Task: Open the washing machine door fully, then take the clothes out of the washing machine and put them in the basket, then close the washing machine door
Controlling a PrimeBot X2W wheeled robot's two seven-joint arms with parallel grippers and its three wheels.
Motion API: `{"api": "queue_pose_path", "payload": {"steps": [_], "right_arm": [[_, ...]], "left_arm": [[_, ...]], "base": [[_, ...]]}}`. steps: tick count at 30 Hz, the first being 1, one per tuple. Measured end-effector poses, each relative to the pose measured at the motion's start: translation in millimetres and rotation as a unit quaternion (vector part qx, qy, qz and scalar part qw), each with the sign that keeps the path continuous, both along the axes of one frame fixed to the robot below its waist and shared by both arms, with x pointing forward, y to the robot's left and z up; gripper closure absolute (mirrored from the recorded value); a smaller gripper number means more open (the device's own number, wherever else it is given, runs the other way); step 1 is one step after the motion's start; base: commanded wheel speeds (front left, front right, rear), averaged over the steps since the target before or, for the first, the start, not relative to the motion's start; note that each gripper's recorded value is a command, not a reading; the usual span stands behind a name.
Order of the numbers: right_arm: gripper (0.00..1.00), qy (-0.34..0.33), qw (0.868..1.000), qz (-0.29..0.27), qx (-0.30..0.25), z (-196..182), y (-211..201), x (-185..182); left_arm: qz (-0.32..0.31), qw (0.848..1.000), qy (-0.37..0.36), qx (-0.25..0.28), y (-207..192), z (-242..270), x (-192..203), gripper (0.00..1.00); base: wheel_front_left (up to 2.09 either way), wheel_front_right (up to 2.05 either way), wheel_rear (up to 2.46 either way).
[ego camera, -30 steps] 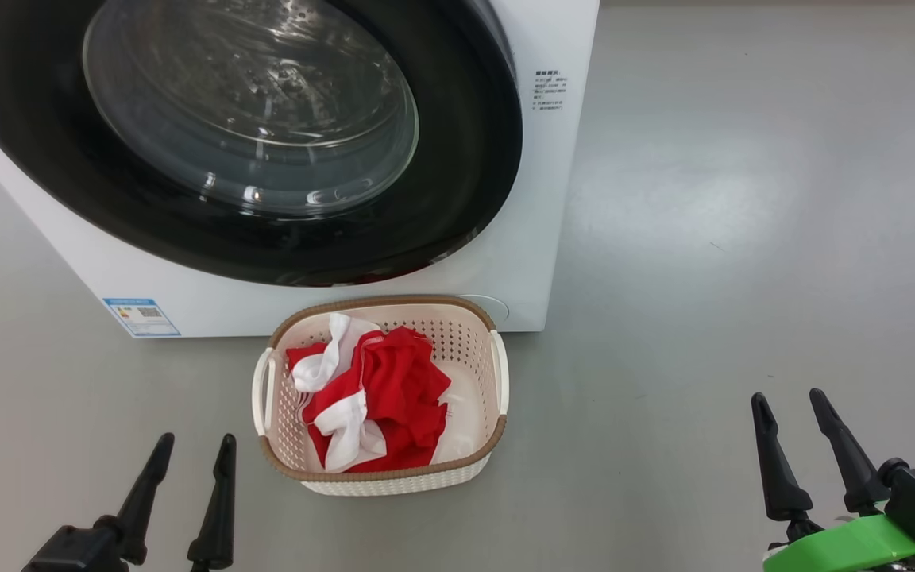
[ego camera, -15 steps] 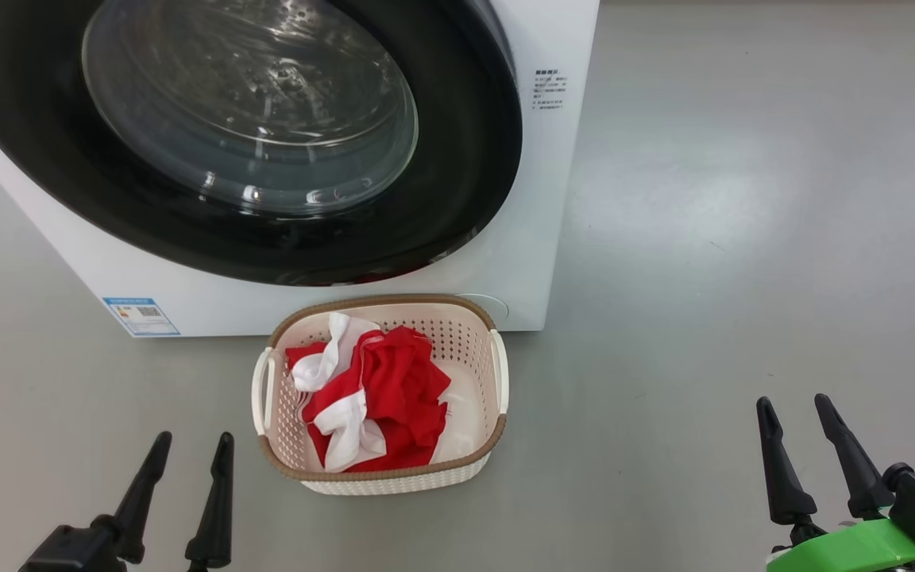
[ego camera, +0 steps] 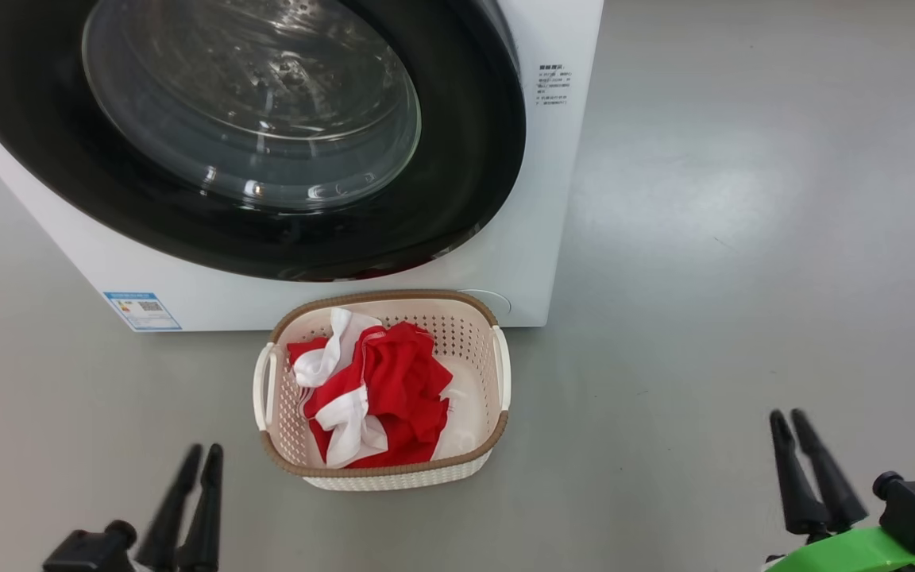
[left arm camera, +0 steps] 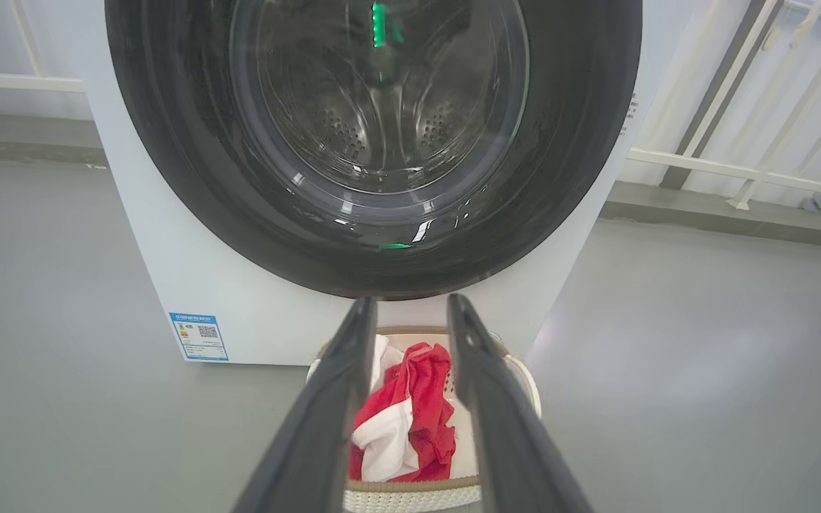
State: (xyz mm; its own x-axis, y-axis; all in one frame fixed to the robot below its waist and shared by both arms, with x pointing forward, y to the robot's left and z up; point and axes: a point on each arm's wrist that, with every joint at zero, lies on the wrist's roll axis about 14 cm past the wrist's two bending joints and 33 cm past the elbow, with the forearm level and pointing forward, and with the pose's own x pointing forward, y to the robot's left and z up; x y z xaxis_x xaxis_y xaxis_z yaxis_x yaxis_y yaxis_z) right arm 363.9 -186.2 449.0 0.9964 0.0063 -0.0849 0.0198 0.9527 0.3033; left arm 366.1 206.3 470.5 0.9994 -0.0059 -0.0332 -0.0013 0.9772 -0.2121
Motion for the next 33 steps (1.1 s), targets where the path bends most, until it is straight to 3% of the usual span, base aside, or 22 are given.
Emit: {"api": "queue_pose_path", "payload": {"steps": [7,33], "right_arm": [[1.0,0.044,0.999,-0.004,0.015,-26.4,5.9,-10.3],[1.0,0.056,0.988,-0.046,0.14,-26.2,-3.5,-13.1]], "left_arm": [[-0.004,0.999,0.042,-0.022,-14.7,-26.4,-7.0,1.0],[0.025,0.986,0.055,-0.154,-12.2,-26.6,-6.4,1.0]], "base": [[0.0,0.0,0.0],[0.0,0.0,0.0]]}}
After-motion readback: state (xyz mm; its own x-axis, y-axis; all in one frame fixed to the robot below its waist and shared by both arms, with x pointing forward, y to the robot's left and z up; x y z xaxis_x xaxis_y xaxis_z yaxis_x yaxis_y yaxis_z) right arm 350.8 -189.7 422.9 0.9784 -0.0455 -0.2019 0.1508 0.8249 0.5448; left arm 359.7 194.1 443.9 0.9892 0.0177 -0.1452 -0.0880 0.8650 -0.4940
